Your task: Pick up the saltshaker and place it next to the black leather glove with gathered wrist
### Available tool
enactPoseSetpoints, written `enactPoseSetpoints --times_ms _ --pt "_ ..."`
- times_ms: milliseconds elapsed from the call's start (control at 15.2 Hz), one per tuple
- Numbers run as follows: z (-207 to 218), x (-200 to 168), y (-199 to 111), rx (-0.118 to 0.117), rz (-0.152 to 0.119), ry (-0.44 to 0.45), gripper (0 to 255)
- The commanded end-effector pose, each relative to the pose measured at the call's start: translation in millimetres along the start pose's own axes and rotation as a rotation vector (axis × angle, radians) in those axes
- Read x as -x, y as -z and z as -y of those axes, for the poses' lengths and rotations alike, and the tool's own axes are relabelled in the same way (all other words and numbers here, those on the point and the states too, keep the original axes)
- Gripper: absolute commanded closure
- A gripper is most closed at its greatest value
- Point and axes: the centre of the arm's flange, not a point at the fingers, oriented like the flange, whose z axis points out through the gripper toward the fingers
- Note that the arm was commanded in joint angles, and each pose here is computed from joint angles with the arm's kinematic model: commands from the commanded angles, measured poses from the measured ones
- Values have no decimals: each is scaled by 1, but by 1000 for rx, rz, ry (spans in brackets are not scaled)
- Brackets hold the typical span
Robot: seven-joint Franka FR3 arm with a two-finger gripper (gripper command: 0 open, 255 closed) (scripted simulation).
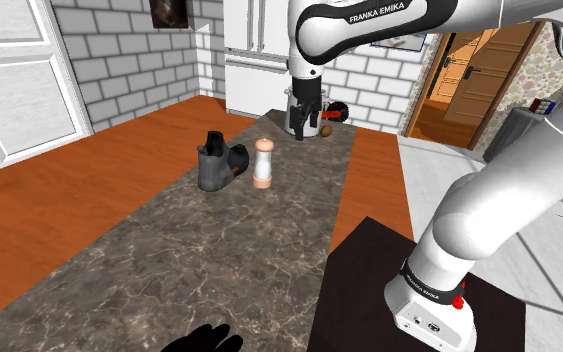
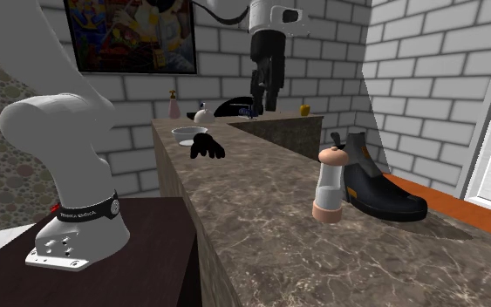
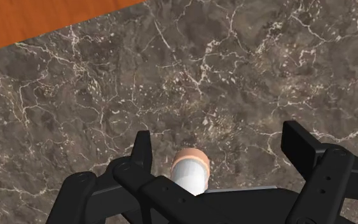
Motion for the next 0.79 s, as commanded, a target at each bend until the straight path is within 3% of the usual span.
enactPoseSetpoints --times_ms 0,726 --pt "-5 -23 -8 6 -6 10 0" --pt "-17 -156 -50 36 -38 63 0"
